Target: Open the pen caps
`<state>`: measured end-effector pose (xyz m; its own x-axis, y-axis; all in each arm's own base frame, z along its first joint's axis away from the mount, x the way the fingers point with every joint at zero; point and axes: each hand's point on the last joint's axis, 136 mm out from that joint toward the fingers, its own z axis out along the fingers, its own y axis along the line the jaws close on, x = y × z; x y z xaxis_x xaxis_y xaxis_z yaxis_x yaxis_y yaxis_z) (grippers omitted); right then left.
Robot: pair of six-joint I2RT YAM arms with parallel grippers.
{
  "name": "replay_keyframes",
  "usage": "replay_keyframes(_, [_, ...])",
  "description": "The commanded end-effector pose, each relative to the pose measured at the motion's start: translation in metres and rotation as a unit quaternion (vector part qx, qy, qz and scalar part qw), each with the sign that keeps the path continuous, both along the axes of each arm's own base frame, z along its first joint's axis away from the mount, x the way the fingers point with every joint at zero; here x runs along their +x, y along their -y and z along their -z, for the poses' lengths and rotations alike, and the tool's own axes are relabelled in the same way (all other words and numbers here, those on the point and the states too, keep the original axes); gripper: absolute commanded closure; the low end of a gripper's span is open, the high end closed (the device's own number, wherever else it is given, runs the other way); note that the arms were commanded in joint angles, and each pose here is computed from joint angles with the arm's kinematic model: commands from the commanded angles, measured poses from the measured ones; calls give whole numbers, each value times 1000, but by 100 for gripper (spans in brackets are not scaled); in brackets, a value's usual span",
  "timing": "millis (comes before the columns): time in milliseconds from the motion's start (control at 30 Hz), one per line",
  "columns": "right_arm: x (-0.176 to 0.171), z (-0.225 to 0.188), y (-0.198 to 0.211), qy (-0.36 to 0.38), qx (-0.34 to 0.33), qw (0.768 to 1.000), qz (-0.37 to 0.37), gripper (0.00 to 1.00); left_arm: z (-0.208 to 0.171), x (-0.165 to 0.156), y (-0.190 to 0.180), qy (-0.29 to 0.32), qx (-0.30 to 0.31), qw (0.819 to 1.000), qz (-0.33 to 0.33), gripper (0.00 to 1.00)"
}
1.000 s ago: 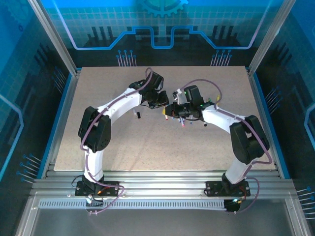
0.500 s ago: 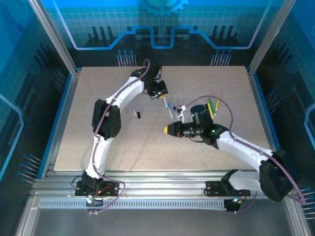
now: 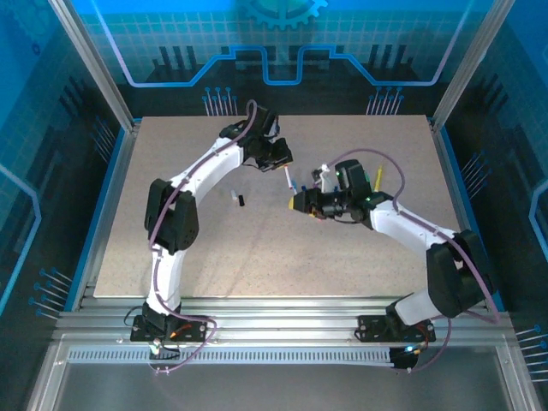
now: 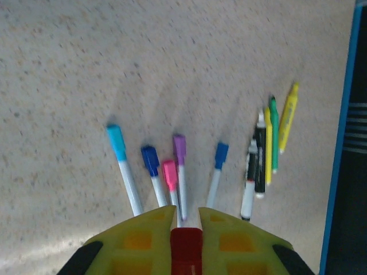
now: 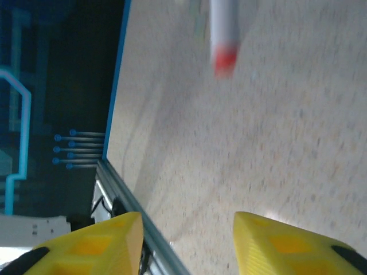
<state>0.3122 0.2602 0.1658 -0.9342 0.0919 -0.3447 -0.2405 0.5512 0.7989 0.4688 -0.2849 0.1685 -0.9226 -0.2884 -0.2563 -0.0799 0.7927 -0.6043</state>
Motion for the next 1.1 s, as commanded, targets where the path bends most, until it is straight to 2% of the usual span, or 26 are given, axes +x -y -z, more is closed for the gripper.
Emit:
replay_keyframes(0, [17, -10, -2, 25, 1, 1000, -16, 51, -16, -22, -1, 9, -8, 1000, 28, 100])
replay_keyframes(267, [42, -6, -17, 25, 16, 999, -25, 53, -12, -47, 13, 2, -16, 999, 48, 100])
replay_keyframes(433, [59, -1, -30, 14, 36, 999, -28, 61, -11, -53, 21, -1, -18, 998, 59, 100])
replay_keyframes(467, [61, 1, -31, 11, 38, 999, -27, 66, -11, -53, 22, -1, -18, 998, 60, 100])
replay_keyframes(500, [63, 2, -33, 10, 39, 999, -26, 79, -9, -53, 21, -2, -16, 998, 59, 100])
replay_keyframes(567, [64, 4, -36, 6, 43, 999, -24, 96, -8, -52, 20, -1, -12, 998, 57, 100])
replay_keyframes(600, [64, 5, -35, 3, 44, 999, -20, 100, -8, -52, 20, -1, -10, 998, 57, 100])
replay_keyframes(900, [51, 5, -41, -7, 59, 998, -23, 100, -7, -26, 6, 13, 11, 1000, 22, 100])
replay_keyframes(967, [30, 9, -49, -32, 74, 995, -50, 100, -10, -9, -4, 25, 24, 999, -1, 100])
replay_keyframes(1000, [-3, 17, -50, -67, 84, 992, -65, 100, -11, 14, -27, 35, 51, 997, -39, 100])
replay_keyframes(1067, [-85, 36, -54, -73, 77, 991, -83, 100, -5, 55, -63, 5, 50, 996, -76, 100])
